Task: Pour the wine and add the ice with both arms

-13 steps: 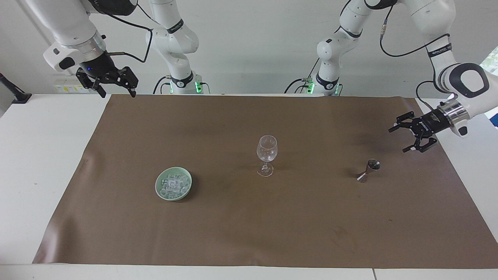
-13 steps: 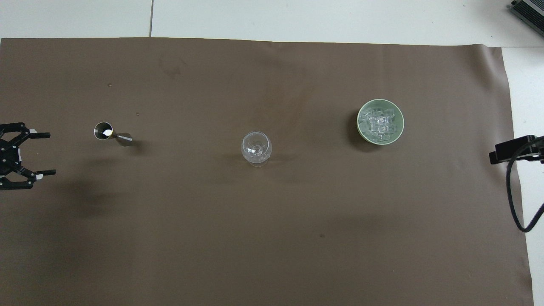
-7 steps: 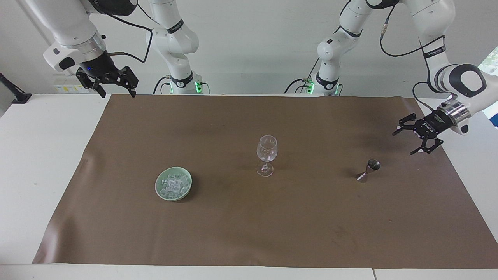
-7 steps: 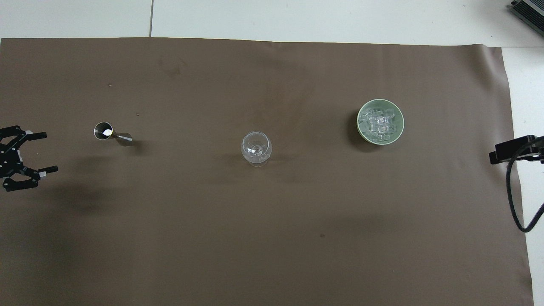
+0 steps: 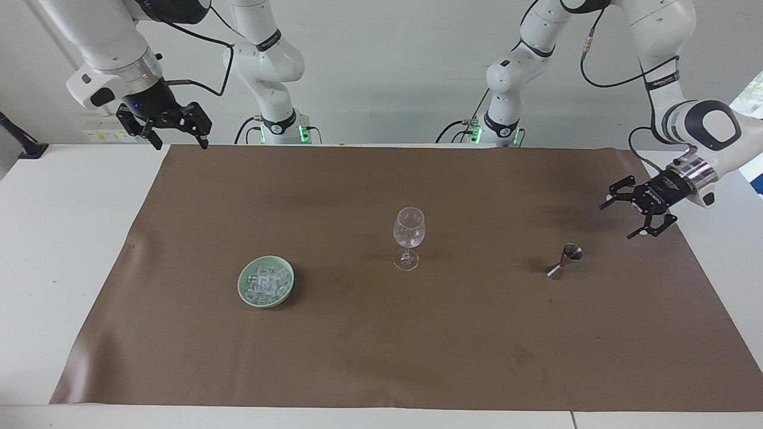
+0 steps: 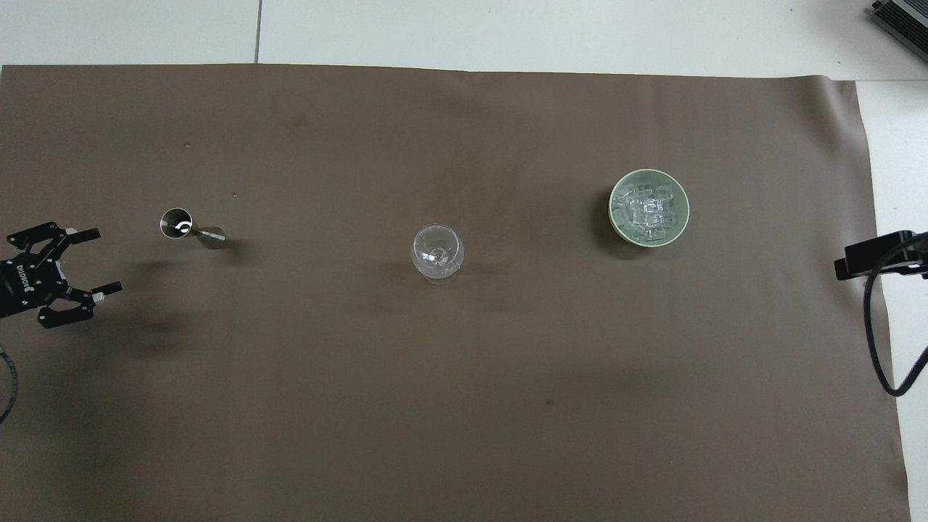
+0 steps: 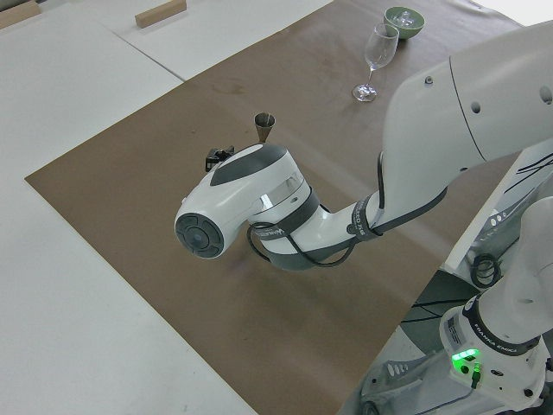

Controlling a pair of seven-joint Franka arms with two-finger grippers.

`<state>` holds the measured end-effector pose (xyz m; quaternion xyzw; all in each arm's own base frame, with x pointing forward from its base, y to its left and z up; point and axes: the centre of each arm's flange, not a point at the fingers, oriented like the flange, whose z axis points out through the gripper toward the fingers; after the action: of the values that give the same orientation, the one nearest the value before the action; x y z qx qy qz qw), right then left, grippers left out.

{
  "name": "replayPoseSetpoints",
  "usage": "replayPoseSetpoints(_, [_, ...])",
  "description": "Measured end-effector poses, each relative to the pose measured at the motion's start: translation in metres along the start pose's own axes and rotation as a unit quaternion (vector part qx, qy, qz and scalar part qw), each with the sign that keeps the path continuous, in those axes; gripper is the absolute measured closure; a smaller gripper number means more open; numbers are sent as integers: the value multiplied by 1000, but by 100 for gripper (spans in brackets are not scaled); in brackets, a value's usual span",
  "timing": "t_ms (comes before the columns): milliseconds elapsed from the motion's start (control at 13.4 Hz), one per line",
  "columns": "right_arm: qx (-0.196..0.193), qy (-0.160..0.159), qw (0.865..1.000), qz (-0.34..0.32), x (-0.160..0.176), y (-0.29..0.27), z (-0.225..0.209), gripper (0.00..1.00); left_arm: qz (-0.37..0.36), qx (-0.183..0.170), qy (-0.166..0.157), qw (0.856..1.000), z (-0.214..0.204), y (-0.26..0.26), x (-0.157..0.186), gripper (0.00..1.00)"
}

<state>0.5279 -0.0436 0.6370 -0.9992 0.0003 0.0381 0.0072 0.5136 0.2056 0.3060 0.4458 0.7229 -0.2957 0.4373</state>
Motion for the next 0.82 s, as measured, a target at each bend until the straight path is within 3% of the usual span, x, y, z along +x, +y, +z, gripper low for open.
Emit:
replayPoseSetpoints(299, [0, 0, 1000, 0, 0, 0, 0, 0, 2, -11, -40, 999, 21, 1, 16, 0])
replayPoseSetpoints(821, [0, 0, 1000, 0, 0, 0, 0, 0, 16, -23, -67, 997, 87, -3, 27, 0])
